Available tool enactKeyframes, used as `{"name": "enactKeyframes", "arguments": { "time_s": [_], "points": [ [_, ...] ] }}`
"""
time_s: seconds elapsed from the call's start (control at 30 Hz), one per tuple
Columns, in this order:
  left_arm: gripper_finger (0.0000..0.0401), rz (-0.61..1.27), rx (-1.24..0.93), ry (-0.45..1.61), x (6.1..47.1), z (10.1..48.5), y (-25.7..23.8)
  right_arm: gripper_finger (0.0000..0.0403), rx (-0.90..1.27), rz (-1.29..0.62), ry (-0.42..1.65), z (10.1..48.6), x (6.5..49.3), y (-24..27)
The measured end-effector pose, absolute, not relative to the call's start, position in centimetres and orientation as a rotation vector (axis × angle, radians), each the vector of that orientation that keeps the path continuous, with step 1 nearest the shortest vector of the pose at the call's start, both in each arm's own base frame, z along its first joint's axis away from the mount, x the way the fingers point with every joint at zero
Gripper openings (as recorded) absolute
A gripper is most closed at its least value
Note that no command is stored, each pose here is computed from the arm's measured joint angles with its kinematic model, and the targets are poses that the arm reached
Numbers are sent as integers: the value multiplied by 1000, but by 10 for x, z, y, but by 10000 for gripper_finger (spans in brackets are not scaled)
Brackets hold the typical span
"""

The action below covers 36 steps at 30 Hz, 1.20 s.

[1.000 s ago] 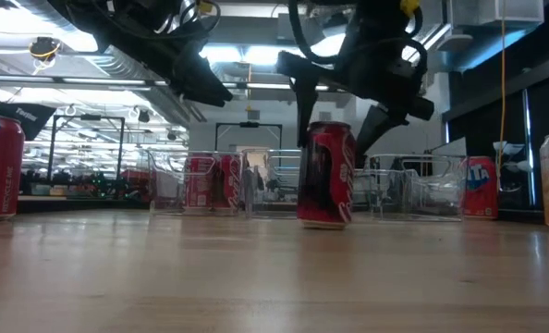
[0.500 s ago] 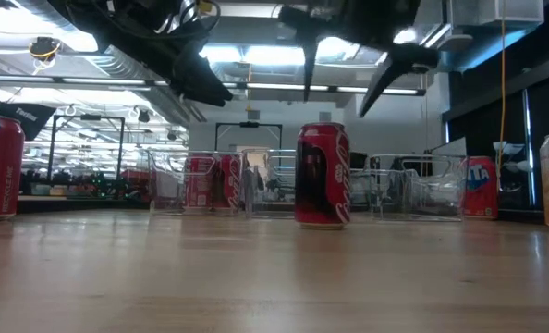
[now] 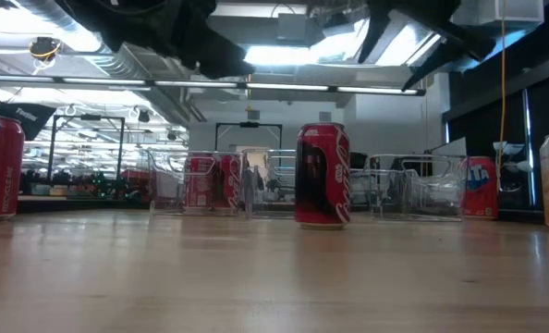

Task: Sort soda cans
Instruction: Move the top right red soda can to the center of the table, then put the center red soda can into the left transparent bin

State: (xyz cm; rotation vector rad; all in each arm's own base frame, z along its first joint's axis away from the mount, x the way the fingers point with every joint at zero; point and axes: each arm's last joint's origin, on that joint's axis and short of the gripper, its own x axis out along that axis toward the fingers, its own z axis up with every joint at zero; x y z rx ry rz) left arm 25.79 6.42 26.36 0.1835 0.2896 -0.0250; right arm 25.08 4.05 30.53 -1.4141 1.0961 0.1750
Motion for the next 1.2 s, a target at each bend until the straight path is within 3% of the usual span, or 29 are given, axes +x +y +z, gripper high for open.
{"name": "enactKeyframes", "arguments": {
  "time_s": [0.13,0.43,0.77,1.2],
  "points": [
    [337,-36,179,219,269,263,61,349,-1425,8,970,296,235,35],
    [337,-83,-26,241,305,231,48,349,-1532,-112,860,281,229,32],
    [337,-65,-21,333,357,200,34,349,-1599,-85,865,275,230,32],
    [337,-41,-31,372,373,172,30,349,-1613,-18,830,274,230,34]
  ]
}}
